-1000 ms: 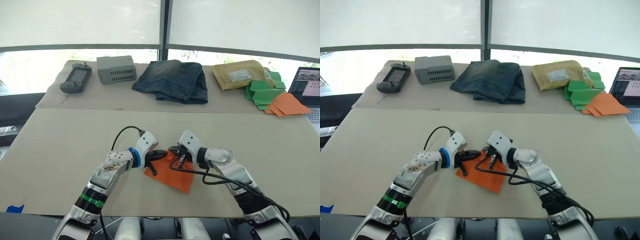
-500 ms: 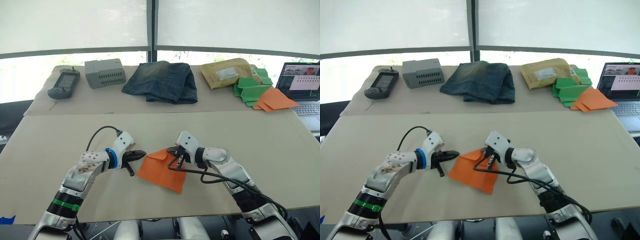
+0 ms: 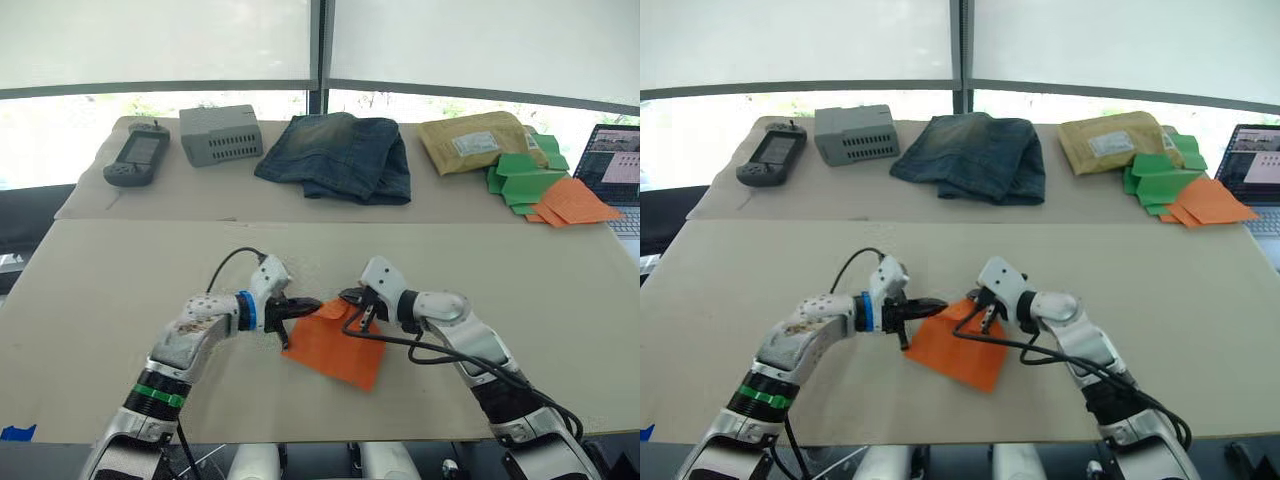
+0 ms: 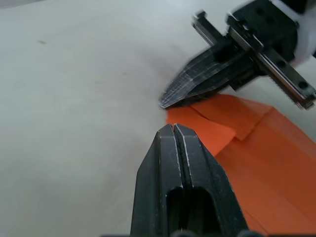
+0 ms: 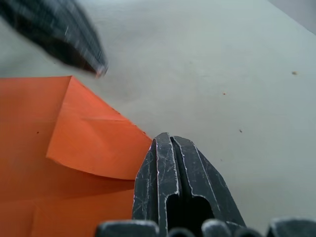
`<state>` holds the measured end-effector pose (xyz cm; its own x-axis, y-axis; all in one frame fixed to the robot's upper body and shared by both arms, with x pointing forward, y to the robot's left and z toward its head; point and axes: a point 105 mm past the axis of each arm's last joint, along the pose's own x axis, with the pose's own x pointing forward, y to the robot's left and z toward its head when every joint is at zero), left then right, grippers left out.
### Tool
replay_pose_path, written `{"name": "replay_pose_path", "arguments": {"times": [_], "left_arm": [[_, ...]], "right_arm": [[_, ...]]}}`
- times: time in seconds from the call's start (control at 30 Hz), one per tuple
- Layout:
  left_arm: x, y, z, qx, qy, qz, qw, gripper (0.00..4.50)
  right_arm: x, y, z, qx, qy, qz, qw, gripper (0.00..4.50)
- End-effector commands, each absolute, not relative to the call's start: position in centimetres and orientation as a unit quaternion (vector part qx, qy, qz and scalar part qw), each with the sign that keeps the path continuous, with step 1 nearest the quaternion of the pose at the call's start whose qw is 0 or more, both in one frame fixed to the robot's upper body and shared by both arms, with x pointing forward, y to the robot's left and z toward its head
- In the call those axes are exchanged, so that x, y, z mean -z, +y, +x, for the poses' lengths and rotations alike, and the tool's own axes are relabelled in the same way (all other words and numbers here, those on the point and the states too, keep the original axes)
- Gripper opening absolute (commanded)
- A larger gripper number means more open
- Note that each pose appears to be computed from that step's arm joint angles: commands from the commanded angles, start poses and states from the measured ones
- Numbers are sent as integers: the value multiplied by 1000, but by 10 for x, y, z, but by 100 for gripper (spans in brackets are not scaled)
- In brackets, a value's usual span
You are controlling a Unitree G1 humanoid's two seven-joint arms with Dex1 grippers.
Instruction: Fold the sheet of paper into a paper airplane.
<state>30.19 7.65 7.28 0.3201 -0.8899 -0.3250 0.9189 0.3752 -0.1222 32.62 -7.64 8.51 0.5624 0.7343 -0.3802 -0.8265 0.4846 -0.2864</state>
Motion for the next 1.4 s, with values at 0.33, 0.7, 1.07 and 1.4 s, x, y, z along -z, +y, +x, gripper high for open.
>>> {"name": "replay_pose_path", "arguments": {"times": [0.33, 0.7, 1.07, 1.4], "left_arm": [[-40, 65, 307, 585, 213, 121, 774, 2], [-38, 56, 306, 605, 208, 126, 758, 2], [-38, 61, 314, 580, 202, 127, 779, 2], [-36, 62, 311, 575, 202, 128, 783, 2]], "right_arm": [[-124, -141, 297, -401, 122, -205, 884, 0], [-83, -159, 264, -409, 195, -214, 866, 0], [-89, -126, 266, -462, 169, -112, 863, 0], [-115, -104, 276, -499, 134, -45, 855, 0]]}}
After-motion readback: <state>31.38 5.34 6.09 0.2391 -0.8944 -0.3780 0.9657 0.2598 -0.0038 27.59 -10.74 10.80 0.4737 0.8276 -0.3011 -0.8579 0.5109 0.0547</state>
